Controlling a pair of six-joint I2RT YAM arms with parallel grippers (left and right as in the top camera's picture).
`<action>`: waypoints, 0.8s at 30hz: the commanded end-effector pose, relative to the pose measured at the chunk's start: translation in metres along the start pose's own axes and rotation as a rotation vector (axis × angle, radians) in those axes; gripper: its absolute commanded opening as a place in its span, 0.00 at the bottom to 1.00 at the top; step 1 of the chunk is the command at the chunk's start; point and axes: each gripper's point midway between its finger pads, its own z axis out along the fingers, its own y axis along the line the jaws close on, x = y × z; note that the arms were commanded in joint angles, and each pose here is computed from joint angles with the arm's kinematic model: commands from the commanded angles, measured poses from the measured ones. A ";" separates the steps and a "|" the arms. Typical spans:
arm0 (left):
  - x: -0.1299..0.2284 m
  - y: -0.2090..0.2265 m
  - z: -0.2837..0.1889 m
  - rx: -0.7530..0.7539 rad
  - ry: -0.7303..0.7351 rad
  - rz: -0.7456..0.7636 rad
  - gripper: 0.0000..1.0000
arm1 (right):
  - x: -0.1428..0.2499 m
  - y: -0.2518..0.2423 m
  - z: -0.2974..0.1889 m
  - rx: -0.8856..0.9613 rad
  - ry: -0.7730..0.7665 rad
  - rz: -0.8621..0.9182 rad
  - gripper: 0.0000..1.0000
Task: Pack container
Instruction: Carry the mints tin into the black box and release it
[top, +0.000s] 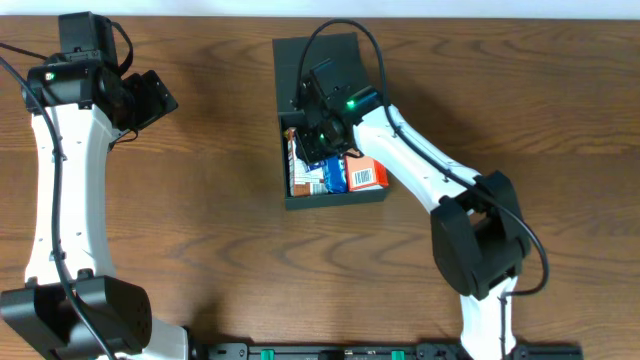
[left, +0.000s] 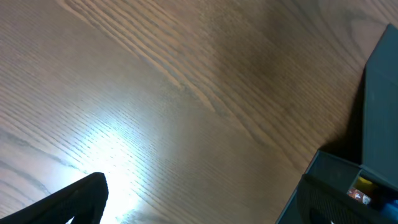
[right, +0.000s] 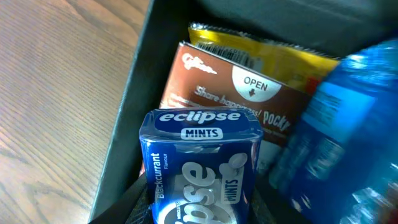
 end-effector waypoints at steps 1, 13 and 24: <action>-0.005 -0.001 -0.007 0.011 -0.018 0.000 0.98 | 0.004 0.003 0.011 0.001 0.025 0.006 0.01; -0.004 -0.001 -0.007 0.011 -0.017 0.000 0.98 | 0.000 0.010 0.008 -0.043 0.025 0.139 0.26; -0.004 -0.002 -0.007 0.011 -0.017 0.000 0.98 | -0.013 0.017 -0.008 -0.062 0.007 0.254 0.56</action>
